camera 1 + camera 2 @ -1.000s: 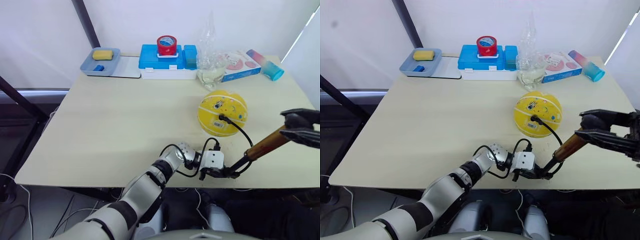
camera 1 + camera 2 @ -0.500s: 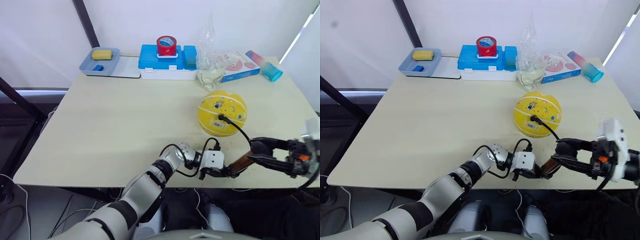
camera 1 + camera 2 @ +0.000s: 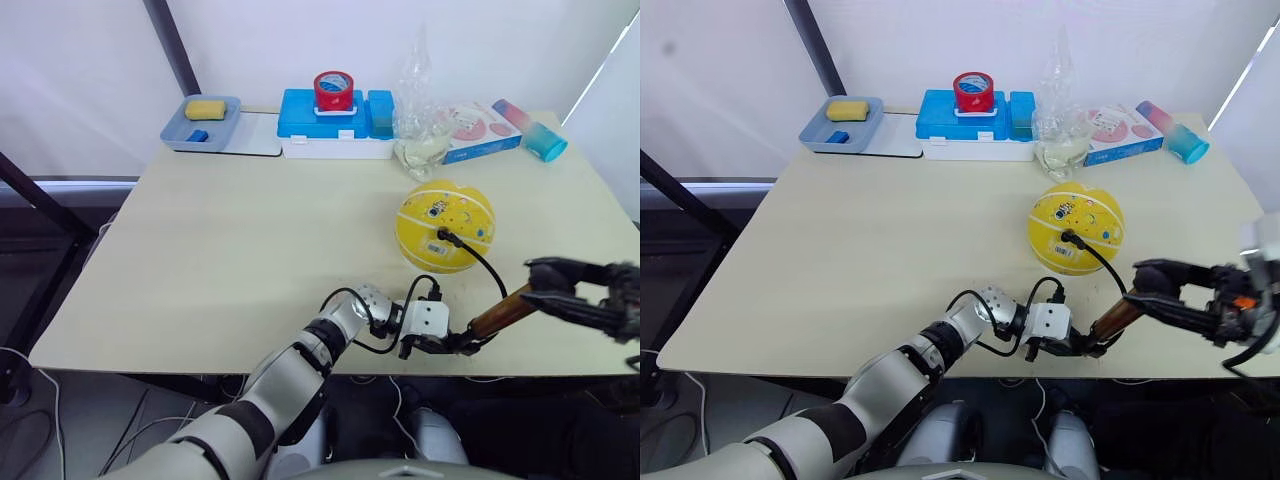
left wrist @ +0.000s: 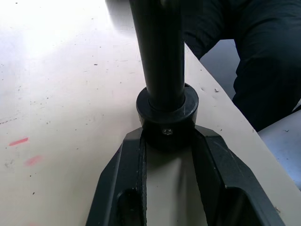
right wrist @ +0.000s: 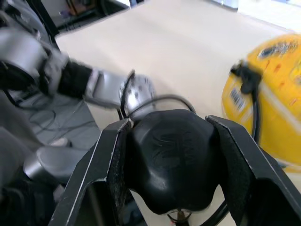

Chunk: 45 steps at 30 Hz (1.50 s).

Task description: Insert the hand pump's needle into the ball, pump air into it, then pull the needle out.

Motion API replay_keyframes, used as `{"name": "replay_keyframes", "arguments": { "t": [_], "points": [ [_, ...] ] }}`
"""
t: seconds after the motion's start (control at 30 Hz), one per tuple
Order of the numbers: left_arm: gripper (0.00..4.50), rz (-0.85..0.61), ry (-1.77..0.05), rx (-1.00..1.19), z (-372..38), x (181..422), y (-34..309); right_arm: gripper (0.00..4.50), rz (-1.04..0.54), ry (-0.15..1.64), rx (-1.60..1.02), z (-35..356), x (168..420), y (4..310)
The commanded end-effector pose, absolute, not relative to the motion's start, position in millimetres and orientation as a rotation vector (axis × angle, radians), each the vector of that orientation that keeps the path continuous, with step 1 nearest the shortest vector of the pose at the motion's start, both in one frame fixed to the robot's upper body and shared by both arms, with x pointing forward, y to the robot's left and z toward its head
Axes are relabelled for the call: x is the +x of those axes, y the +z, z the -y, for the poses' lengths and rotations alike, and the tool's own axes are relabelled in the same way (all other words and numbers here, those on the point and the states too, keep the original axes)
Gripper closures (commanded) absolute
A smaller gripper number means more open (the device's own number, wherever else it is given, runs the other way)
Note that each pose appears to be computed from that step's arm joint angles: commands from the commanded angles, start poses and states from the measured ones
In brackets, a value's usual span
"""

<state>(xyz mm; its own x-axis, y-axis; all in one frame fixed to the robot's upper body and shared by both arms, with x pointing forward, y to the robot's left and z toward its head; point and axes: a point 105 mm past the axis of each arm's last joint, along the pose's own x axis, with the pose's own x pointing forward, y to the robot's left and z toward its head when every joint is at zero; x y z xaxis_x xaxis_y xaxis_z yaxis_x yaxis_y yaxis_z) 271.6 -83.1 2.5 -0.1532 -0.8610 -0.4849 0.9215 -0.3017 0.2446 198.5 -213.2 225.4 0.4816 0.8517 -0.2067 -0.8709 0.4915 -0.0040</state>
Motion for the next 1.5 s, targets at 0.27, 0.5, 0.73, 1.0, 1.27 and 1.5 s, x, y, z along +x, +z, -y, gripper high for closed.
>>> {"name": "replay_keyframes", "arguments": {
  "t": [0.27,0.5,0.73,1.0,1.27,1.5],
  "points": [
    [3.59,-0.180,-1.802,0.682,92,261,-7,2.50,-0.065,1.010,-0.123,222,187,303],
    [3.59,-0.179,-1.804,0.678,93,260,-7,2.50,-0.252,1.036,-0.113,206,199,234],
    [3.59,-0.180,-1.801,0.681,91,261,-7,2.50,-0.329,1.037,-0.108,195,202,166],
    [3.59,-0.185,-1.804,0.688,89,262,-8,2.50,-0.212,1.026,-0.143,204,203,192],
    [3.59,-0.182,-1.802,0.681,91,261,-8,2.50,-0.077,0.987,-0.182,220,194,275],
    [3.59,-0.184,-1.798,0.685,89,262,-8,2.50,-0.067,0.977,-0.175,223,191,297]
  ]
}}
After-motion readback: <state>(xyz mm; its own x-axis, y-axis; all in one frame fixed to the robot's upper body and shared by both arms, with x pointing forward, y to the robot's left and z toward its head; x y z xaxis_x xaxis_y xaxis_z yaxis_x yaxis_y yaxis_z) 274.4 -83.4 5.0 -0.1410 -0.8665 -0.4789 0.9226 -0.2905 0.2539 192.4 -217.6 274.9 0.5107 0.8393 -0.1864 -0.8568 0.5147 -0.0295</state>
